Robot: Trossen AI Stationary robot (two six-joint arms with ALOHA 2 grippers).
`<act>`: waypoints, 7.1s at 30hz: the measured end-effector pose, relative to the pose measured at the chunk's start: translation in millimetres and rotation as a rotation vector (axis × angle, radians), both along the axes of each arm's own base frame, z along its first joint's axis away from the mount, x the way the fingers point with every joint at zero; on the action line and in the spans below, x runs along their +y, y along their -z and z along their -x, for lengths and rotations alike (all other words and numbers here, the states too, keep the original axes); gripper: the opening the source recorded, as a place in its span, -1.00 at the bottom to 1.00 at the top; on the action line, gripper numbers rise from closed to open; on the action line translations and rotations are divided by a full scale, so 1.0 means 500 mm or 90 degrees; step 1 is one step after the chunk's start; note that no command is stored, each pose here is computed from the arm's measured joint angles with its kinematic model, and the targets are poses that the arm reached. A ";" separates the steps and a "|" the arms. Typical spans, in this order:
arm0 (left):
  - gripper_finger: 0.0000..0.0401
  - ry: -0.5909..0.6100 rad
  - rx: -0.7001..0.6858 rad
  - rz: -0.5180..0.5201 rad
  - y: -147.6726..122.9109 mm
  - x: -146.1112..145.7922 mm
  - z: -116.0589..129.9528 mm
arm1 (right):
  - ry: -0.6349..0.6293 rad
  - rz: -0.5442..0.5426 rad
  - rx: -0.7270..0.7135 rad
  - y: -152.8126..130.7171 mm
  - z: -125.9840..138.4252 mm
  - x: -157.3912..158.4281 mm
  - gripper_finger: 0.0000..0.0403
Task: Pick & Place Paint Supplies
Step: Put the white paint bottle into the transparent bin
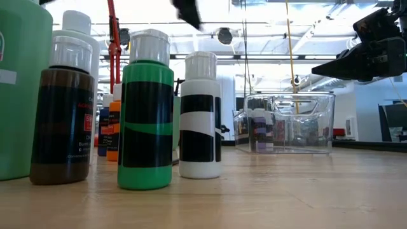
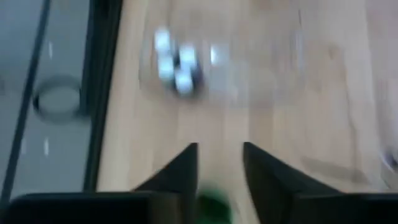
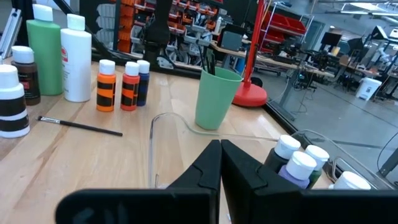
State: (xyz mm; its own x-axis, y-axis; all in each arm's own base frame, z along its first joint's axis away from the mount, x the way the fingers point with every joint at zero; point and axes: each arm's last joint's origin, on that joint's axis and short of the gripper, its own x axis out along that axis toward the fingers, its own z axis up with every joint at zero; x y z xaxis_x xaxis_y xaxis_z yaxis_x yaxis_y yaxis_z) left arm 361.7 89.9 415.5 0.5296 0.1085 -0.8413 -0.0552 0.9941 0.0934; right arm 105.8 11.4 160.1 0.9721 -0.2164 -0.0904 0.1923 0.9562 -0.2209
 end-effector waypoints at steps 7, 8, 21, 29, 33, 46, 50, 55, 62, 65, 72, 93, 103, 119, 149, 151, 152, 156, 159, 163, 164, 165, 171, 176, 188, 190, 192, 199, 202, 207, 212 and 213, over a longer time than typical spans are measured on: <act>-0.94 -0.060 0.122 0.040 0.007 -0.111 0.146 | 0.002 -0.006 0.005 0.002 -0.001 0.000 -0.98; -0.94 -0.028 0.133 0.040 0.013 -0.135 0.165 | 0.003 -0.009 0.005 0.002 -0.002 0.000 -0.98; -0.86 0.045 0.143 0.018 0.206 -0.254 0.252 | 0.007 -0.041 0.007 0.005 -0.004 0.001 -0.98; -0.72 0.030 0.019 0.048 0.241 -0.265 0.198 | 0.008 -0.050 0.010 0.006 -0.005 0.001 -0.98; -0.57 0.024 0.071 0.104 0.265 -0.280 0.153 | 0.009 -0.048 0.014 0.008 -0.005 0.001 -0.98; 0.20 0.170 0.259 0.023 0.338 -0.351 0.029 | 0.009 -0.048 0.018 0.009 -0.006 0.001 -0.98; 0.39 0.155 0.253 0.022 0.335 -0.336 0.023 | 0.009 -0.045 0.019 0.009 -0.006 0.001 -0.98; 0.47 0.178 0.230 0.037 0.332 -0.331 0.015 | 0.008 -0.044 0.019 0.009 -0.006 0.001 -0.98; 0.48 0.167 0.142 0.078 0.320 -0.354 -0.013 | 0.008 -0.044 0.019 0.009 -0.006 0.001 -0.98; 0.48 0.176 0.162 0.101 0.334 -0.359 -0.034 | 0.008 -0.044 0.019 0.009 -0.006 0.001 -0.98; 0.48 0.296 0.103 0.153 0.292 -0.398 -0.079 | 0.009 -0.047 0.023 0.010 -0.007 0.001 -0.98; 0.48 0.338 0.094 0.123 0.333 -0.496 -0.100 | 0.009 -0.042 0.038 0.014 -0.009 0.002 -0.98; 0.48 0.300 0.133 0.072 0.373 -0.482 -0.097 | 0.009 -0.042 0.039 0.014 -0.009 0.002 -0.98; 0.18 0.332 0.141 0.100 0.385 -0.484 -0.094 | 0.009 -0.040 0.039 0.014 -0.009 0.002 -0.98; -0.53 0.264 0.037 0.129 0.218 -0.390 -0.134 | 0.009 -0.039 0.039 0.014 -0.009 0.002 -0.98; -0.53 0.237 -0.012 0.121 0.167 -0.350 -0.143 | 0.009 -0.039 0.039 0.015 -0.009 0.002 -0.98; -0.53 0.218 -0.034 0.116 0.141 -0.326 -0.144 | 0.009 -0.039 0.039 0.015 -0.009 0.002 -0.98; -0.53 0.145 -0.104 0.089 0.085 -0.221 -0.150 | 0.009 -0.039 0.039 0.015 -0.009 0.002 -0.98; -0.53 0.091 -0.123 0.072 0.085 -0.141 -0.158 | 0.011 -0.037 0.038 0.014 -0.009 0.002 -0.98; -0.53 0.037 -0.184 0.051 0.105 -0.041 -0.191 | 0.011 -0.028 0.035 0.012 -0.010 0.002 -0.98; -0.53 0.037 -0.194 0.050 0.117 -0.021 -0.202 | 0.011 -0.029 0.031 0.011 -0.010 0.002 -0.98; -0.53 0.038 -0.209 0.050 0.127 -0.001 -0.212 | 0.010 -0.028 0.031 0.011 -0.010 0.002 -0.98; -0.53 0.012 -0.191 0.031 0.218 0.096 -0.253 | 0.008 -0.023 0.030 0.011 -0.010 0.002 -0.98; -0.53 0.009 -0.203 0.022 0.257 0.124 -0.274 | 0.005 -0.003 0.039 0.012 -0.010 0.002 -0.98; -0.53 0.003 -0.156 -0.034 0.348 0.111 -0.316 | 0.003 0.008 0.036 0.010 -0.010 0.002 -0.98; -0.53 -0.005 -0.145 -0.044 0.360 0.112 -0.319 | 0.003 0.008 0.035 0.010 -0.011 0.002 -0.98; -0.53 -0.020 -0.140 -0.039 0.365 0.120 -0.317 | 0.003 0.008 0.035 0.010 -0.011 0.002 -0.98; -0.53 -0.043 -0.142 -0.024 0.363 0.130 -0.312 | 0.003 0.008 0.033 0.009 -0.011 0.002 -0.98; -0.53 -0.043 -0.139 -0.021 0.373 0.133 -0.315 | 0.003 0.007 0.033 0.009 -0.011 0.002 -0.98; -0.53 -0.031 -0.137 -0.013 0.394 0.134 -0.322 | 0.003 0.006 0.033 0.009 -0.011 0.002 -0.98; -0.53 -0.013 -0.128 -0.010 0.409 0.134 -0.325 | 0.003 0.006 0.033 0.009 -0.011 0.002 -0.98; -0.53 -0.014 -0.126 -0.010 0.411 0.134 -0.325 | 0.003 0.007 0.033 0.009 -0.011 0.002 -0.98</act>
State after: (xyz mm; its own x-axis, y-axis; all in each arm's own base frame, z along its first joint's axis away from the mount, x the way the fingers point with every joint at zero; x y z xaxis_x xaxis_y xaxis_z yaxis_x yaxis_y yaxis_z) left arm 524.4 157.0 210.2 0.6822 0.1343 -0.7187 -0.0953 0.9909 0.0947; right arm 111.1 12.5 155.4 0.9651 -0.2218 -0.1388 0.1844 0.9529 -0.2407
